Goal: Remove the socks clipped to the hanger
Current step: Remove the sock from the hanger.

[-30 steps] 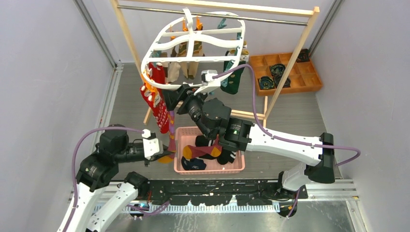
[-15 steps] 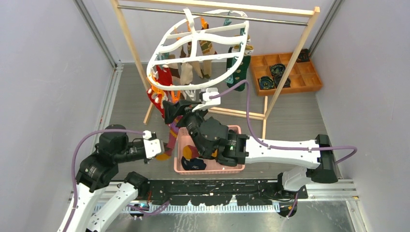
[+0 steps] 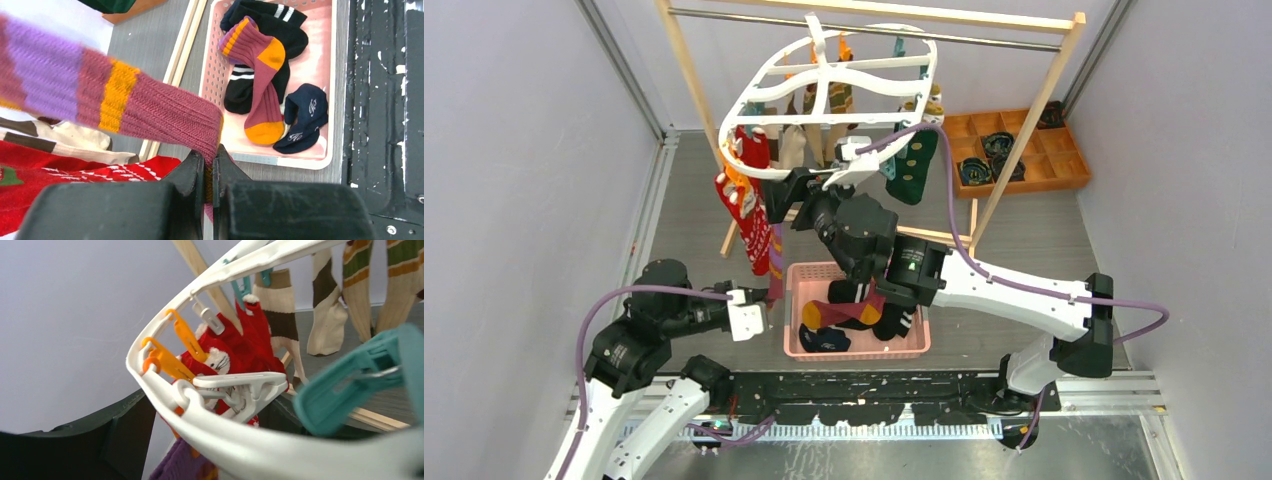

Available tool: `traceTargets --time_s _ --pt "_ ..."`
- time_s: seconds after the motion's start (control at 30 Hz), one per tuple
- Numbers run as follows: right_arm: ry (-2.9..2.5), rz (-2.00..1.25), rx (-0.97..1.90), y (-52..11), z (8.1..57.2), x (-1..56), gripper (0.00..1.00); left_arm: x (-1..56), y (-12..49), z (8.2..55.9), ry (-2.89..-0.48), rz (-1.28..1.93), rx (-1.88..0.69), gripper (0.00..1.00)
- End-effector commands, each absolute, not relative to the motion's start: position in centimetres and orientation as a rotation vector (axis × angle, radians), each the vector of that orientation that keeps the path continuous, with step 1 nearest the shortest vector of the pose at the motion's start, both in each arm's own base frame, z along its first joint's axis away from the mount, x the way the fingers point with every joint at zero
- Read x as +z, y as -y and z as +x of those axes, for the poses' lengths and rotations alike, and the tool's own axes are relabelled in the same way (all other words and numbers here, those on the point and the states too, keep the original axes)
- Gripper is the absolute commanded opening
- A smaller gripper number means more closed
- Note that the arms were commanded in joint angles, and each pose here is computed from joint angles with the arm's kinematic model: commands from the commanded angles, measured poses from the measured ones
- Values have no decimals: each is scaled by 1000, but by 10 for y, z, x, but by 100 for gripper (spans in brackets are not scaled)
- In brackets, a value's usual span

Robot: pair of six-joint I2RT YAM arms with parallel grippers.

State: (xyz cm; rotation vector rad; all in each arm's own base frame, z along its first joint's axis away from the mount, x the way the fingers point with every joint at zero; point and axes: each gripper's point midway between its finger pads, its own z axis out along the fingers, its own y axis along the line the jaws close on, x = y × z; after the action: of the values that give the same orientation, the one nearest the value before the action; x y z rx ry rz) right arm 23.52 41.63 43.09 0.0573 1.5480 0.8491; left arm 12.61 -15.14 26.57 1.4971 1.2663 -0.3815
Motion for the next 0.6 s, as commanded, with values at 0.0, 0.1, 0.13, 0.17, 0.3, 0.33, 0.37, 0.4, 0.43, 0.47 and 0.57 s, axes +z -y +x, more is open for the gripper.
traceTargets --time_s 0.0,0.1,0.13,0.17,0.3,0.33,0.37,0.4,0.43,0.47,0.57 --pt "-1563 -114 1065 -438 215 453 76 273 153 129 -1126 1549 -297 0" --pt "-1578 -163 1083 -438 214 453 76 274 154 130 -1118 1554 -292 0" --pt "-1580 -164 1084 -437 214 453 76 274 153 130 -1114 1556 -288 0" --pt "-1583 -160 1080 -436 214 452 76 274 153 130 -1109 1557 -285 0" --pt "-1591 -128 1055 -433 220 446 76 273 153 132 -1097 1572 -266 0" --pt "-1596 -117 1047 -433 222 444 75 272 153 133 -1098 1574 -262 0" --pt "-1599 -106 1037 -433 223 442 75 272 152 134 -1098 1577 -256 0" --pt "-1598 -95 1018 -433 224 440 74 272 152 134 -1098 1579 -252 0" --pt "-1590 -88 998 -434 224 440 74 272 152 135 -1097 1581 -247 0" --pt "-1574 -64 969 -432 225 442 74 271 152 135 -1096 1583 -242 0" --pt "-1530 -49 901 -434 221 446 73 270 151 137 -1090 1592 -228 0"
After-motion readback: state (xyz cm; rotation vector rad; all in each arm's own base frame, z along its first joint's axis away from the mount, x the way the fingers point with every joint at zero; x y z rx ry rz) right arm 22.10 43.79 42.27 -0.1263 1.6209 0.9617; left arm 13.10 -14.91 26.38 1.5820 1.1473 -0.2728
